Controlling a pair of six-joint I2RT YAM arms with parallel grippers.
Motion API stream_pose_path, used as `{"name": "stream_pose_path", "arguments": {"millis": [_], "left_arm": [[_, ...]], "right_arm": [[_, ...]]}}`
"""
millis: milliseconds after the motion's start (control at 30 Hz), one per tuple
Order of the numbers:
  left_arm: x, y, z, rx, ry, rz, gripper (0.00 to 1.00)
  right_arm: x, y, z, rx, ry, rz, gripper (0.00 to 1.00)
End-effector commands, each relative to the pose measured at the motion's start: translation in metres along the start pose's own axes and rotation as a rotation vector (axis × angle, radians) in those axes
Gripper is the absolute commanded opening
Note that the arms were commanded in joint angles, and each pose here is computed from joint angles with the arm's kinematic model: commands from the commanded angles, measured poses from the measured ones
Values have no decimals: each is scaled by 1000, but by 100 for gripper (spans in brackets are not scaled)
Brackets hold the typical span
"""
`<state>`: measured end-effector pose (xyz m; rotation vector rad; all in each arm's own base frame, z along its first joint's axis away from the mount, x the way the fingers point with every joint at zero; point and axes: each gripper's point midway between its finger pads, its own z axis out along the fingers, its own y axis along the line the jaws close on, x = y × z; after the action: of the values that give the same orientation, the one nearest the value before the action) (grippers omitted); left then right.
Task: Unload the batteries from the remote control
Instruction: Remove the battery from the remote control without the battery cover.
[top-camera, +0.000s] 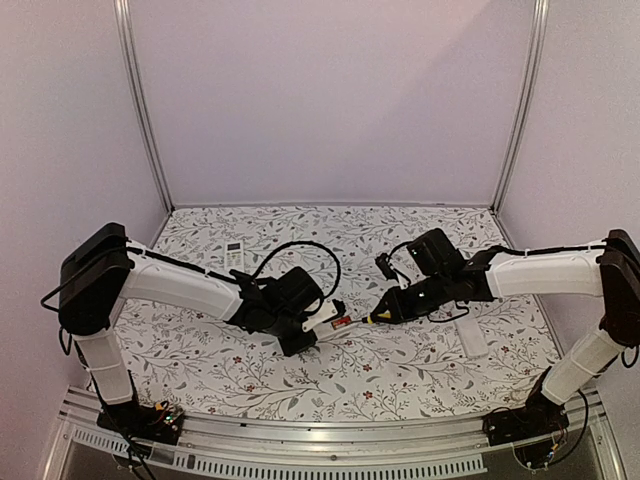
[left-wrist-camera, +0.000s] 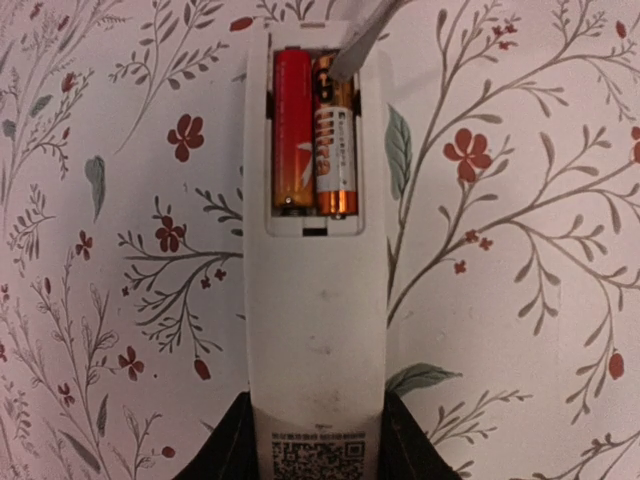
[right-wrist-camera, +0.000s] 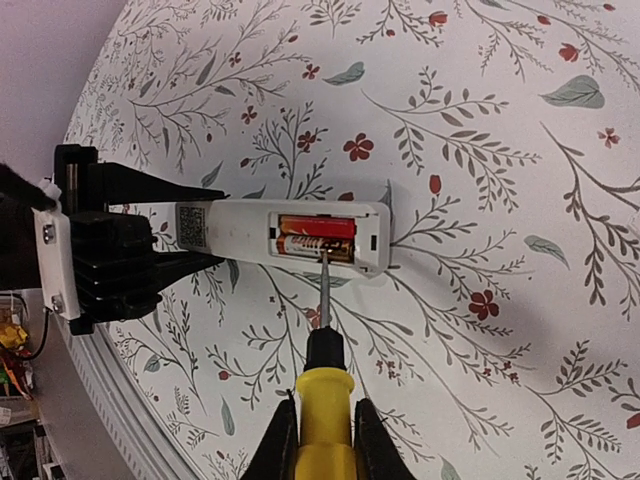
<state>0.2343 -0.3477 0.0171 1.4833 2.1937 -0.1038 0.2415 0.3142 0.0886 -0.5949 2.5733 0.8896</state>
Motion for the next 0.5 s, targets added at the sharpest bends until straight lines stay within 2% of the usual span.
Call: {"name": "stream_pose_path", "arguments": {"millis": [0,133,467], "left_arm": [[11,-17,5,31,39,47,16],[13,-19,6,32,44,52,15],[13,-18,6,26,47,55,15]], "right_arm": [[-2,15,2,-79,-4,-7,0],[0,17,2,-98,-4,-3,0],[-10,-5,-13,64,-62,-2,0]]}}
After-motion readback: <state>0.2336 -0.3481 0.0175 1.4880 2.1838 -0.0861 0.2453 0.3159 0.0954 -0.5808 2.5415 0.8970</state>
